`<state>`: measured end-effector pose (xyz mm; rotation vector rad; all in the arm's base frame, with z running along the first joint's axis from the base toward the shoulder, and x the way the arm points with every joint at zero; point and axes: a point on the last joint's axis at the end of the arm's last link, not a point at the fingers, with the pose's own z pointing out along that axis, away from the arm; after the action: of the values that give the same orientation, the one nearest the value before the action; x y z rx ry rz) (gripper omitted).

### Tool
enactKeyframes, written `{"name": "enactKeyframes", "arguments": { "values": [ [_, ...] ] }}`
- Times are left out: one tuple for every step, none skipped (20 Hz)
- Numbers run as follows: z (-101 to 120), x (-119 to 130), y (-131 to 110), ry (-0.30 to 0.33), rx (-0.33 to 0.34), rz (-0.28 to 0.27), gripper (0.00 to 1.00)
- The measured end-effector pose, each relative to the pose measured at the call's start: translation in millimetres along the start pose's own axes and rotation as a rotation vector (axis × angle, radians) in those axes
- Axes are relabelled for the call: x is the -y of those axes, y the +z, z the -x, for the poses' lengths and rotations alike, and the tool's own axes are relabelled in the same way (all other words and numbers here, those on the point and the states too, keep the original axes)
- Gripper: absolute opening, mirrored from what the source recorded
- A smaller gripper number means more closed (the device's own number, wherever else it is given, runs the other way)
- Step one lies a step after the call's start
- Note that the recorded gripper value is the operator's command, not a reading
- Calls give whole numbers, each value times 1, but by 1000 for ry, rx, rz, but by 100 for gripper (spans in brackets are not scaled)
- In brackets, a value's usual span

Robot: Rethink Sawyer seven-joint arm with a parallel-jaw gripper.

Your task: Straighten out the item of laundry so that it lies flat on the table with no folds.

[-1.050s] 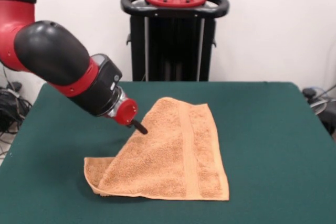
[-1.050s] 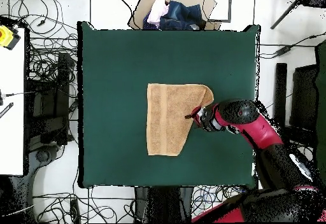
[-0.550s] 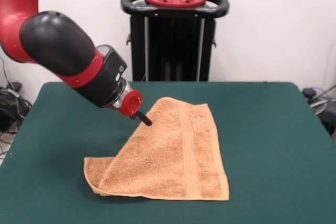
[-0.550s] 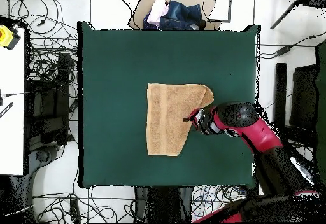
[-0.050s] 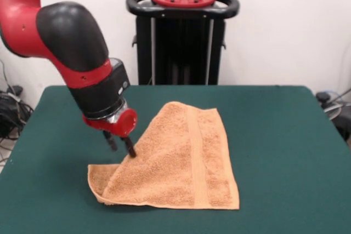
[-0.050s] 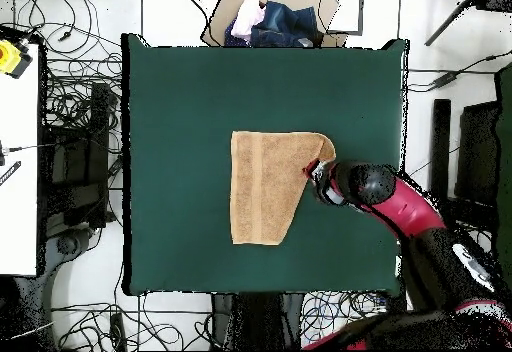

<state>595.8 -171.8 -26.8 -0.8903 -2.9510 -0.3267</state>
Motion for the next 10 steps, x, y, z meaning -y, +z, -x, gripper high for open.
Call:
{"name": "enactKeyframes", "arguments": {
  "values": [
    [2,-2,0,-14,31,-9,100],
    [5,-6,0,-35,78,-22,100],
    [6,-8,-1,-43,95,-29,100],
    [6,-12,-2,-53,107,-35,100],
    [7,-15,-3,-62,120,-41,100],
    [6,-17,-4,-66,121,-43,100],
    [6,-19,-4,-70,122,-45,100],
    [4,-23,-4,-79,123,-50,100],
    [4,-24,-4,-81,123,-53,100],
    [3,-24,-4,-84,123,-55,100]
  ]
}}
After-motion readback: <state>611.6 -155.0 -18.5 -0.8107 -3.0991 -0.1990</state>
